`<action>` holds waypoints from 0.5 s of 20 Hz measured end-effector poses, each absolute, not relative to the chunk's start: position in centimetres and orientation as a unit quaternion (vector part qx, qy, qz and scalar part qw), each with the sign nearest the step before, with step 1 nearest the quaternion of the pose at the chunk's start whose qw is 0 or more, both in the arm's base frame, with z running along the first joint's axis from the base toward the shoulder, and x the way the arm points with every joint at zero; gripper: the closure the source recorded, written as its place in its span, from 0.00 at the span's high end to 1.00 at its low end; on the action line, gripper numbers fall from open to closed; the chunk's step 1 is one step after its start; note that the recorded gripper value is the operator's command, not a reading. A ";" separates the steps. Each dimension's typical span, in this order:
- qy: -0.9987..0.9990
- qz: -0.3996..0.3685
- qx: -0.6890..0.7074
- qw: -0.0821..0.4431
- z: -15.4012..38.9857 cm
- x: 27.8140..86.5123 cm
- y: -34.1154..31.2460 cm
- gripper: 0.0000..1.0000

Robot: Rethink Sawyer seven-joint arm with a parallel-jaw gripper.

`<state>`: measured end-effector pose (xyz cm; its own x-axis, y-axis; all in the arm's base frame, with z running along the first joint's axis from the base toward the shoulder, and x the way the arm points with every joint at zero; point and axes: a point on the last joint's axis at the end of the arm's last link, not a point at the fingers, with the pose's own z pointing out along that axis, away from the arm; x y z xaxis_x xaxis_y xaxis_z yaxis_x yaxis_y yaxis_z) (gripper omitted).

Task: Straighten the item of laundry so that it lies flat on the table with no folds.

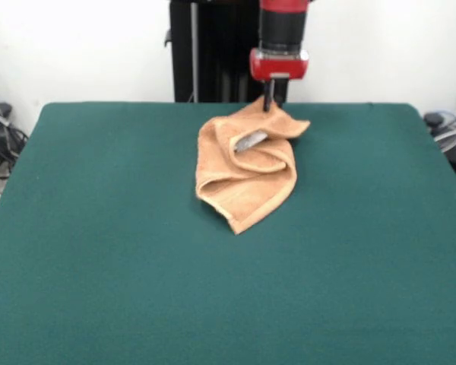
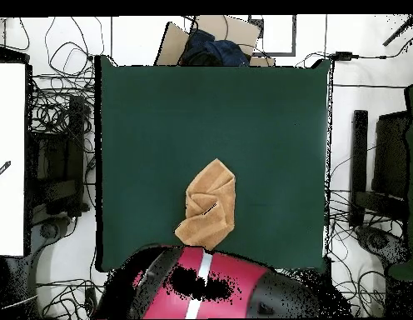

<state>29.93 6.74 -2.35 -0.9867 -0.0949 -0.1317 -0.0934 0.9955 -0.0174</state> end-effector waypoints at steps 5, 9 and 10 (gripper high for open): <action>0.999 0.017 -0.024 -0.037 2.3 27.1 6.8 0.00; 0.996 0.026 -0.011 -0.080 6.2 25.9 6.7 0.00; 0.996 0.029 -0.009 -0.086 7.1 25.7 6.7 0.00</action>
